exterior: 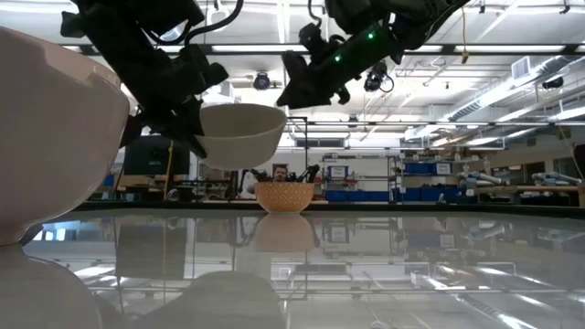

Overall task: Nest bowls inside each other
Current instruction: Stack the gray bowl on top of the orange bowl

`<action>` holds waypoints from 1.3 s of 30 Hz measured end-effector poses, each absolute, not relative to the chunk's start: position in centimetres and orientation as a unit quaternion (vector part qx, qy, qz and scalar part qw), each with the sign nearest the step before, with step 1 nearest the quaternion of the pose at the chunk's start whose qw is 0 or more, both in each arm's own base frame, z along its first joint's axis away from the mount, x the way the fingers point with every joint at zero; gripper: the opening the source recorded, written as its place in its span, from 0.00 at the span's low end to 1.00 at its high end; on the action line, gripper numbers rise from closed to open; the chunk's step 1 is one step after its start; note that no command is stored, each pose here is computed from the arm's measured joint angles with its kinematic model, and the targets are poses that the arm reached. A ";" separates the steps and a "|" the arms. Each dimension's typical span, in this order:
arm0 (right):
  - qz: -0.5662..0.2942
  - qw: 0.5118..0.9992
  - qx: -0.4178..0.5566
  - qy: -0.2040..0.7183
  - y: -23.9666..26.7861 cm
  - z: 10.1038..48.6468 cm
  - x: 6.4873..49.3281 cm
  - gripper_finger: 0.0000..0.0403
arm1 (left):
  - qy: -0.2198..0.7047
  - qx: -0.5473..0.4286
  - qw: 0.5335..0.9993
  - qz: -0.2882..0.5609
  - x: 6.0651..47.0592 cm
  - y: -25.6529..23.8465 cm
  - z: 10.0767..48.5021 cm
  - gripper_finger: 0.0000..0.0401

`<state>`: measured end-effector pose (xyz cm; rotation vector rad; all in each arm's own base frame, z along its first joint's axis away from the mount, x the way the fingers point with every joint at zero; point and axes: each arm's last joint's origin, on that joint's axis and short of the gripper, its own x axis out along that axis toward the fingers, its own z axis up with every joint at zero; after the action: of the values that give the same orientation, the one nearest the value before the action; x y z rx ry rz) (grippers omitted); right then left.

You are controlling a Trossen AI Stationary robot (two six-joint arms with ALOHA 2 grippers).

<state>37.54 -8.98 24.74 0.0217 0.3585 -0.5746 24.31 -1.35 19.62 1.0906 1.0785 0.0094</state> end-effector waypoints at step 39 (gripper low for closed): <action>-0.336 0.900 -0.044 0.273 -8.2 20.8 37.9 0.03 | 0.418 0.248 0.857 0.171 24.4 -0.9 21.1 0.46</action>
<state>37.88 -8.17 20.75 -0.0918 0.5641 -0.6958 24.43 -0.92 21.07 0.5220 0.8789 0.3601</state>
